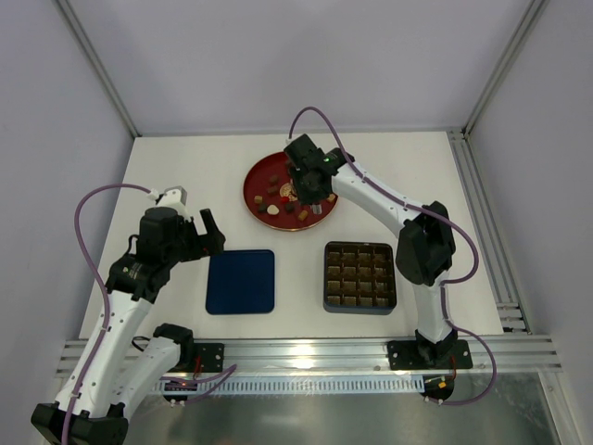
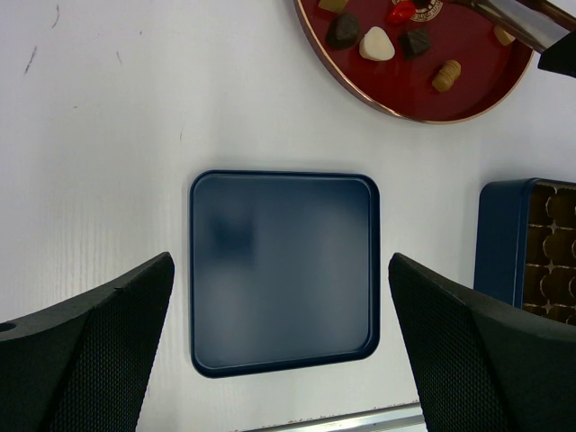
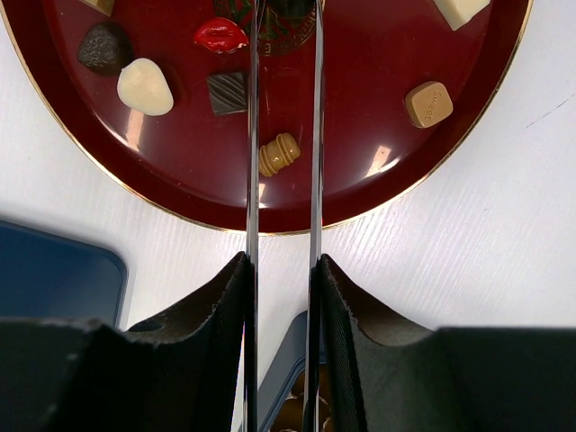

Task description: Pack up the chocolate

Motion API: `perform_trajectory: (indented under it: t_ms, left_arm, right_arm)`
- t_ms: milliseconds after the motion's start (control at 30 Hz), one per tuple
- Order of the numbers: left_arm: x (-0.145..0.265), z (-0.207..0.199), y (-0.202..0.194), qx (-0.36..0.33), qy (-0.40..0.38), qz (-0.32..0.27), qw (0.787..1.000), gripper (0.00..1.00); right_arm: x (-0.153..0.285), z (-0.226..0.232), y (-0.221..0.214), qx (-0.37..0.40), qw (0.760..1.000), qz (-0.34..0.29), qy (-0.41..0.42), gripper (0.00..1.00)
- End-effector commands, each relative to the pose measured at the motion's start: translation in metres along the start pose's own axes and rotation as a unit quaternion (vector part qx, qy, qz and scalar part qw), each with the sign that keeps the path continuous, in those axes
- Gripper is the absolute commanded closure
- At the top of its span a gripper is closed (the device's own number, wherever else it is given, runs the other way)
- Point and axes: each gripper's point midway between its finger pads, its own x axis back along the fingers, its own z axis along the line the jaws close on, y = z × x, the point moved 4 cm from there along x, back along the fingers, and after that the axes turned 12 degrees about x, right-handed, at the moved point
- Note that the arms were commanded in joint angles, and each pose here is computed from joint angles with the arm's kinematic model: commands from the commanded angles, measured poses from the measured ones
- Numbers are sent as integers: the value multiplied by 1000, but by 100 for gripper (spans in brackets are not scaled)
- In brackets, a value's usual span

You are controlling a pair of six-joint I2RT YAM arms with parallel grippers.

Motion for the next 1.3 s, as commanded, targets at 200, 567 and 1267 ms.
perform_trajectory:
  t_ms: [200, 567, 1267]
  left_arm:
    - [0, -5, 5, -9, -17, -13, 1000, 0]
    - [0, -5, 5, -9, -15, -14, 1000, 0]
    - [0, -4, 4, -9, -14, -12, 1000, 0]
  right_arm:
    - [33, -9, 14, -1, 999, -41, -7, 63]
    - [32, -10, 13, 0, 999, -39, -8, 62]
    - [26, -12, 11, -3, 999, -34, -5, 62]
